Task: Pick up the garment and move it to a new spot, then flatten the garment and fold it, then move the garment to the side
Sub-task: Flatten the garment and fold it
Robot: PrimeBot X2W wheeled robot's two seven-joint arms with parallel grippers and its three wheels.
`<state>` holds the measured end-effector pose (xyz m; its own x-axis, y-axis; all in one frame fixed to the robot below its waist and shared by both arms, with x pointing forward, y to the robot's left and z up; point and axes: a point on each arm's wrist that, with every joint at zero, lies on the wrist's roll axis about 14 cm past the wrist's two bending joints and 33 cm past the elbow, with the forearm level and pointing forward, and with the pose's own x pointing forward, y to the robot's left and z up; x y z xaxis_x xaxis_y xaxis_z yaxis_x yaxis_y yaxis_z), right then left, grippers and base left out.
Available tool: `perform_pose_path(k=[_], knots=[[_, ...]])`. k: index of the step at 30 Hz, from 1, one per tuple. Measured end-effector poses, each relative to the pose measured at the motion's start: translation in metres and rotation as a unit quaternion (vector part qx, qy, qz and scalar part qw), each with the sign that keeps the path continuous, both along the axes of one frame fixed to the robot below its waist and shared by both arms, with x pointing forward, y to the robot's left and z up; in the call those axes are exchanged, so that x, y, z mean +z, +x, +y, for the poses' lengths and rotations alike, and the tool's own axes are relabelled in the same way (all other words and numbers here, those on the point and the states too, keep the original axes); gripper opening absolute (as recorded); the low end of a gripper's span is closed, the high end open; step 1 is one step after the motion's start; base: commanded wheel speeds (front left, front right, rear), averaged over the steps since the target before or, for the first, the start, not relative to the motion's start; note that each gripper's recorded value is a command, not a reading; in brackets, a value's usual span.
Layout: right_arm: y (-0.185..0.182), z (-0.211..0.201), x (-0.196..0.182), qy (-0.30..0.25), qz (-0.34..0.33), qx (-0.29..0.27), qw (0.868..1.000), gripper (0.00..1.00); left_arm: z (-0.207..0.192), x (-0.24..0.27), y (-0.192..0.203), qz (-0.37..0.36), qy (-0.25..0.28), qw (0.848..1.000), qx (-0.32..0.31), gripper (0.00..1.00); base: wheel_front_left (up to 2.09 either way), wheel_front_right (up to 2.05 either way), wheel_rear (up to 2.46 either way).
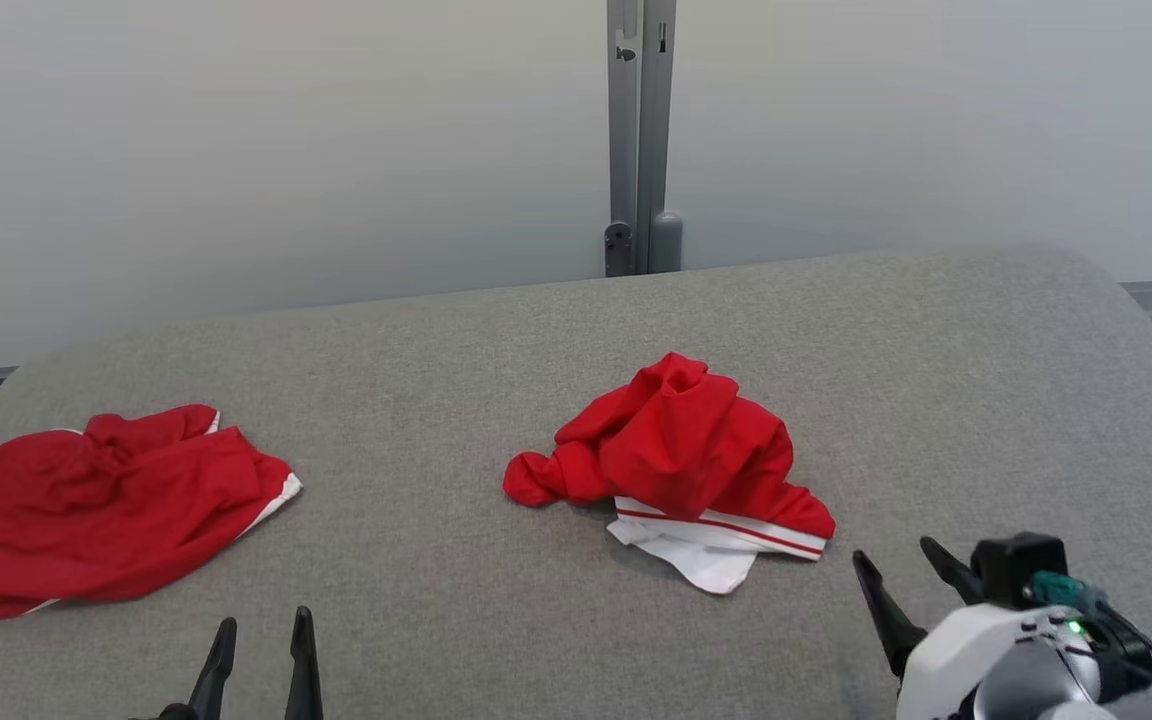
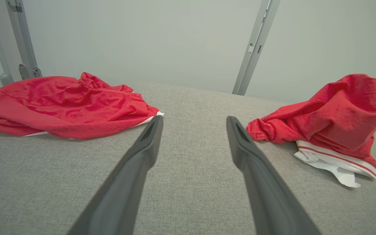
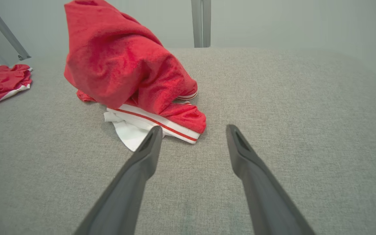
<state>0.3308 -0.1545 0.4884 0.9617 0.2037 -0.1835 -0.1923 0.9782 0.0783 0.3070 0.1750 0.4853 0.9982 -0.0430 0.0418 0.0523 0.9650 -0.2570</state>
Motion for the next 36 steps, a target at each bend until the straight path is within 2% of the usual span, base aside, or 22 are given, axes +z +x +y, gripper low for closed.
perform_pose_path(k=[4, 11, 16, 20, 22, 23, 26, 31, 36], knots=[[0.027, 0.009, -0.003, -0.029, 0.064, 0.045, 0.996, 1.0, -0.001, 0.0, 0.0, 0.001, -0.003, 1.0, 0.001, 1.0, 0.0, 0.0, 0.0], [0.055, 0.026, -0.027, -0.026, 0.136, 0.076, 0.987, 1.0, 0.0, 0.002, -0.001, -0.001, -0.009, 1.0, 0.008, 1.0, 0.0, 0.0, 0.0], [0.075, 0.051, -0.042, -0.002, 0.163, 0.099, 0.982, 1.0, 0.013, -0.004, -0.01, 0.008, -0.014, 0.999, 0.034, 1.0, 0.0, 0.0, 0.0], [0.089, 0.069, -0.048, -0.007, 0.165, 0.119, 0.979, 1.0, 0.021, -0.008, -0.015, 0.016, -0.014, 0.998, 0.052, 1.0, 0.0, 0.0, 0.0], [0.096, 0.076, -0.047, -0.011, 0.158, 0.129, 0.979, 0.42, 0.026, -0.009, -0.017, 0.018, -0.014, 0.998, 0.061, 1.0, 0.0, 0.0, 0.0], [0.101, 0.08, -0.044, -0.013, 0.147, 0.133, 0.98, 0.02, 0.029, -0.009, -0.018, 0.018, -0.014, 0.998, 0.066, 1.0, 0.0, 0.0, 0.0], [0.109, 0.089, -0.038, -0.031, 0.121, 0.15, 0.981, 0.0, 0.033, -0.011, -0.022, 0.021, -0.015, 0.997, 0.076, 1.0, 0.0, 0.0, 0.0], [0.107, 0.129, -0.002, -0.02, 0.061, 0.203, 0.977, 0.0, 0.039, -0.009, -0.024, 0.017, -0.017, 0.996, 0.086, 1.0, 0.0, 0.0, 0.0], [0.103, 0.165, 0.07, -0.004, -0.037, 0.256, 0.966, 0.0, 0.035, -0.003, -0.021, 0.007, -0.02, 0.997, 0.077, 1.0, 0.0, 0.0, 0.0]])
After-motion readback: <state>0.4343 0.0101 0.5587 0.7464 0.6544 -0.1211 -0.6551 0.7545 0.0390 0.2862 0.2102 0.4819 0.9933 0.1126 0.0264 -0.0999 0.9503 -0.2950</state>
